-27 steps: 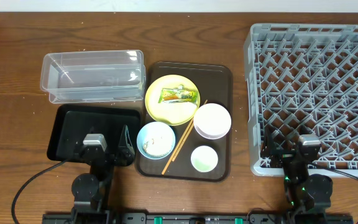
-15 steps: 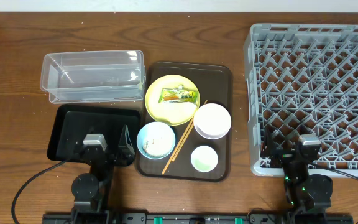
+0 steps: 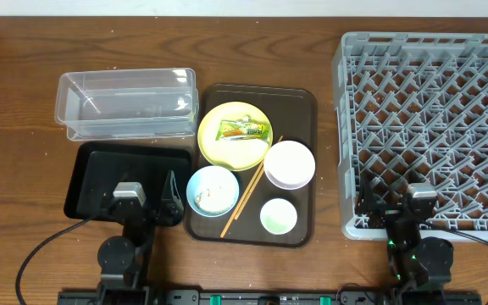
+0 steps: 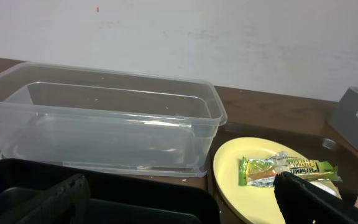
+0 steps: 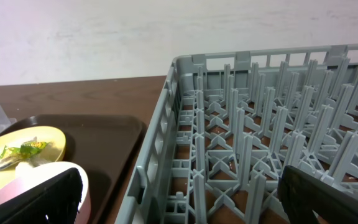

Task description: Sort waste into correct bins and load items into the dishwasher rack

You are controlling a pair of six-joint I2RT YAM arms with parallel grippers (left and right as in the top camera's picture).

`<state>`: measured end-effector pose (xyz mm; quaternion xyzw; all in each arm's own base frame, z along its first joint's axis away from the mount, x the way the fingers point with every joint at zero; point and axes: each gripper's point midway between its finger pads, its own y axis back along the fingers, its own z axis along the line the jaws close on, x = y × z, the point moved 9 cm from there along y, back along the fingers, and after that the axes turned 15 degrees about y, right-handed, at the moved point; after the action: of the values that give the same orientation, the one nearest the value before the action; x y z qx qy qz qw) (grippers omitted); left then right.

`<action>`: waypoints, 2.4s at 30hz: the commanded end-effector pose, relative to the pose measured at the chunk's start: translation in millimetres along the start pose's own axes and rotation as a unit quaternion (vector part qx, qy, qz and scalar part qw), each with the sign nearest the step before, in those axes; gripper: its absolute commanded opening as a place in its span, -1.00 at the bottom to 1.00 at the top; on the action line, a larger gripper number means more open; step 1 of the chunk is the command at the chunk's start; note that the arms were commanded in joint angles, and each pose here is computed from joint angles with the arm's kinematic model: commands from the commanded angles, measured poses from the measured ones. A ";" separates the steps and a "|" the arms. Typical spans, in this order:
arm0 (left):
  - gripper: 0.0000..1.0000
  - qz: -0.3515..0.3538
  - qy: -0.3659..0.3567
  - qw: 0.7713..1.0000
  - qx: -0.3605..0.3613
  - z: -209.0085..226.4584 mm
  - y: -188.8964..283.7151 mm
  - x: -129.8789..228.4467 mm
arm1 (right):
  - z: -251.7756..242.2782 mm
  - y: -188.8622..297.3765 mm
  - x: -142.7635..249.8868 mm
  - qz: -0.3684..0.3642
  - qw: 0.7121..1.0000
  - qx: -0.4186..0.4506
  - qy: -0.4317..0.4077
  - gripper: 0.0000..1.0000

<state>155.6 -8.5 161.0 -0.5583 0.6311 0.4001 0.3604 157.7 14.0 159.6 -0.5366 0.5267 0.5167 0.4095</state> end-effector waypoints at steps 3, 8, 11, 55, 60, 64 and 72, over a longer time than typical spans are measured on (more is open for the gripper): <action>0.95 0.021 -0.004 1.000 -0.014 5.3 -0.3 8.6 | -1.8 0.0 1.4 0.004 1.000 0.008 -0.004 0.98; 0.95 0.021 -0.004 1.000 -0.014 5.3 -0.3 8.6 | -1.8 0.0 1.4 0.004 1.000 0.009 -0.004 0.99; 0.94 0.020 -0.004 1.000 -0.014 5.3 -0.3 8.6 | -1.8 0.0 1.4 0.004 1.000 0.008 -0.004 0.99; 0.94 0.104 0.004 0.993 -0.053 -4.1 5.3 -11.6 | -7.1 6.8 -29.9 0.015 1.000 0.015 -0.005 0.99; 0.95 0.166 0.006 0.983 -0.077 -15.7 0.4 -34.6 | -10.0 6.4 -47.3 0.068 0.998 0.011 -0.006 0.99; 0.95 0.224 0.007 0.969 -0.103 -26.6 -8.9 -57.9 | -12.4 1.7 -62.6 0.123 0.992 0.004 -0.008 0.98; 0.94 0.364 0.022 0.922 -0.132 -46.9 -32.1 -88.4 | -16.4 -13.7 -86.7 0.256 0.967 -0.015 -0.012 0.98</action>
<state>187.3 -14.0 243.6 -0.3564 0.7276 0.5746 0.1162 173.1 13.1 231.6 -0.3976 0.6262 0.6163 0.2645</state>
